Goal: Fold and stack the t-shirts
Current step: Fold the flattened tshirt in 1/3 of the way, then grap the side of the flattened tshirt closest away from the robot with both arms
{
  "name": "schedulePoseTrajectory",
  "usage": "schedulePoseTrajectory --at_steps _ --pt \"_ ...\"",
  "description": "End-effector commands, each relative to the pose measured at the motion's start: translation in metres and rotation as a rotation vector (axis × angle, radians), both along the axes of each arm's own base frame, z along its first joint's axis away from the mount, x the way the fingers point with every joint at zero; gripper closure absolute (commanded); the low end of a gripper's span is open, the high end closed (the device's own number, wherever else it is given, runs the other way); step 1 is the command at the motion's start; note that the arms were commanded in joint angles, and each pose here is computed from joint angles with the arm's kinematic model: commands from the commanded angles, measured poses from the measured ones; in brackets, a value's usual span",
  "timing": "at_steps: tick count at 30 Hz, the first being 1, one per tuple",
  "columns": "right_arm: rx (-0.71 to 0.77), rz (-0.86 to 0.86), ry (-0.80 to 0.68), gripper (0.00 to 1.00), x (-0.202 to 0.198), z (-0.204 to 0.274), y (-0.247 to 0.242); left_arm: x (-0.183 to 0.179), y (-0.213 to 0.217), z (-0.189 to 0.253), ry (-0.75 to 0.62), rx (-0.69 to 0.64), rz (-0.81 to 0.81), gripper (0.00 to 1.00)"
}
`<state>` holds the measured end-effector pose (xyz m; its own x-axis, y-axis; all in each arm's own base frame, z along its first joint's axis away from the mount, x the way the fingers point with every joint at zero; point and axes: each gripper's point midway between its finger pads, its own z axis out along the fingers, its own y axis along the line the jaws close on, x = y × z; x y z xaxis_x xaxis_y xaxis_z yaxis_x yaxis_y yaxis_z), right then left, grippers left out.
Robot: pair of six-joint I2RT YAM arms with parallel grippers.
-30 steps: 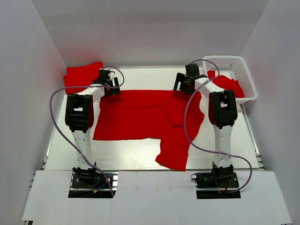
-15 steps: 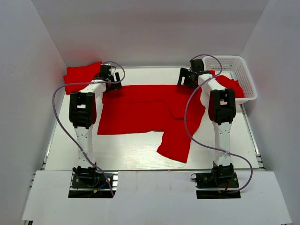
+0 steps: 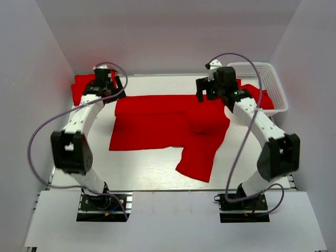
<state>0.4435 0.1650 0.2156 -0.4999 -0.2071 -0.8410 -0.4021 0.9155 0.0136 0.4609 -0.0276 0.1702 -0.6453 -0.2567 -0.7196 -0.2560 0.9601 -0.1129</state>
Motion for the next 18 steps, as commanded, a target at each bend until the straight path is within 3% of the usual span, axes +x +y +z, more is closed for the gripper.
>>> schedulePoseTrajectory --at_steps 1,4,8,13,16,18 --pt "-0.111 -0.031 0.065 0.1 -0.039 -0.031 -0.009 -0.077 0.021 0.001 0.106 -0.046 0.213 0.0" --pt "-0.137 -0.029 0.124 0.1 -0.08 -0.049 -0.008 -0.138 0.023 -0.037 0.257 -0.076 0.299 0.0" --pt "-0.116 -0.022 0.179 0.1 -0.122 -0.065 0.0 -0.188 0.022 -0.076 0.334 -0.118 0.369 0.0" --pt "-0.07 0.013 0.232 0.1 -0.156 -0.08 0.007 -0.199 0.013 -0.097 0.3 -0.194 0.366 0.0" --pt "-0.083 0.017 0.269 0.1 -0.171 -0.089 0.008 -0.209 0.019 -0.109 0.31 -0.175 0.413 0.0" --pt "-0.104 0.008 0.297 0.1 -0.181 -0.098 0.005 -0.213 0.023 -0.115 0.323 -0.157 0.433 0.05"
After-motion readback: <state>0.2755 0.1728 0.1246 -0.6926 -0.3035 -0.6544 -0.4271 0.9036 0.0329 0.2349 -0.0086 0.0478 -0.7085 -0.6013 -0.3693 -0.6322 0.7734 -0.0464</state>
